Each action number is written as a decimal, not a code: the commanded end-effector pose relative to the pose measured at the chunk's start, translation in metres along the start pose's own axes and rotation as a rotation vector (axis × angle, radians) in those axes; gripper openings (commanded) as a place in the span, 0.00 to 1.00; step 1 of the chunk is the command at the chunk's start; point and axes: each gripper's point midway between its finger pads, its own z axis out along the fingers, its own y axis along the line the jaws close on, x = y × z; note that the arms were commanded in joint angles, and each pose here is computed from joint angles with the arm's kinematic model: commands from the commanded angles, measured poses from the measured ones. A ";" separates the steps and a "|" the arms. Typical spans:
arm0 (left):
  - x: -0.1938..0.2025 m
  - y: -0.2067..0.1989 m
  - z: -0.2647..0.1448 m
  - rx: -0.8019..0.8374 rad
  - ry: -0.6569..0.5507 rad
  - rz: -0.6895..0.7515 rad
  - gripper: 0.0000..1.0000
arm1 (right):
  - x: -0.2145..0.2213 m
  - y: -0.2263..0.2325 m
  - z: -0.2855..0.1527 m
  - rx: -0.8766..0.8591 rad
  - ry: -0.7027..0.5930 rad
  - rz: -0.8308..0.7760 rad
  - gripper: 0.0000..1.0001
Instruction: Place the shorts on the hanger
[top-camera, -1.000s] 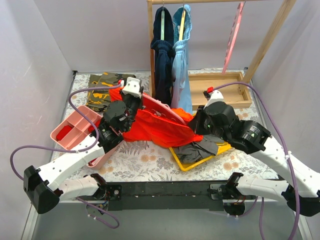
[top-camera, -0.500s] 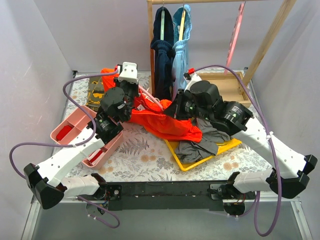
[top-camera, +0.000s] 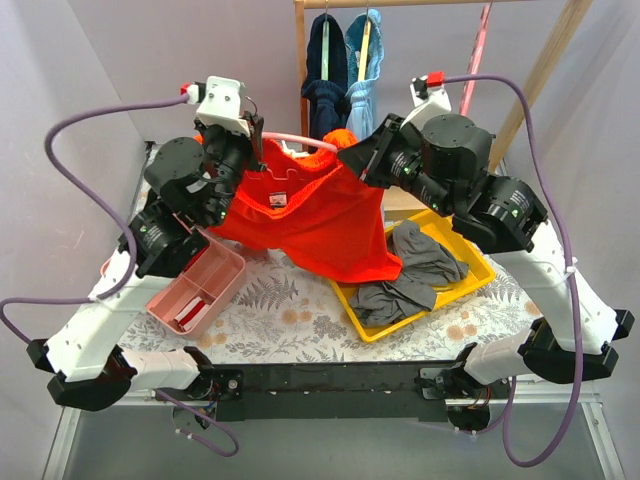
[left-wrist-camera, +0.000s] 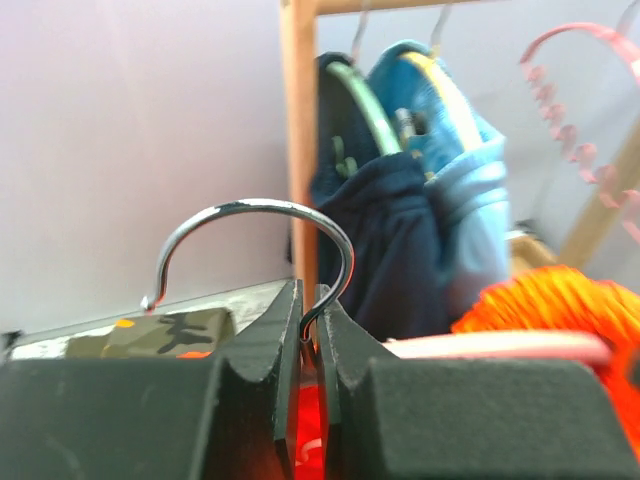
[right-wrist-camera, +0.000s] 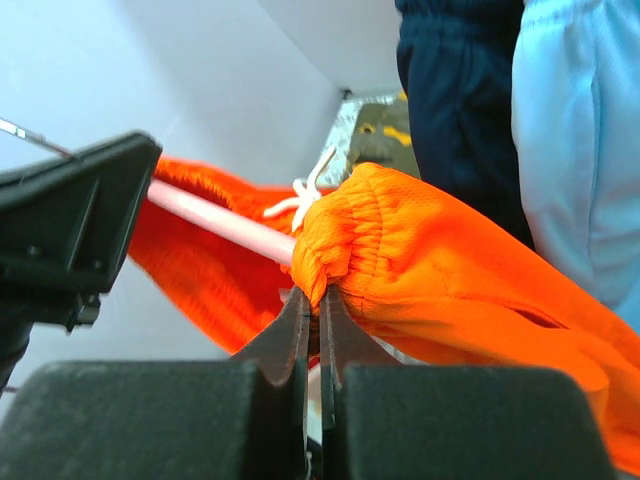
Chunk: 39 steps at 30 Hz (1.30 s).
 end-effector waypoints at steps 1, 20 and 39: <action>-0.025 -0.042 -0.023 0.250 0.011 -0.118 0.00 | -0.035 0.024 0.004 -0.060 -0.129 0.014 0.01; 0.039 0.012 -0.042 -0.091 0.155 -0.347 0.00 | 0.010 -0.031 0.015 0.109 -0.064 -0.079 0.01; 0.066 0.020 -0.023 -0.089 0.215 -0.396 0.00 | 0.054 -0.031 0.022 0.102 0.099 -0.139 0.01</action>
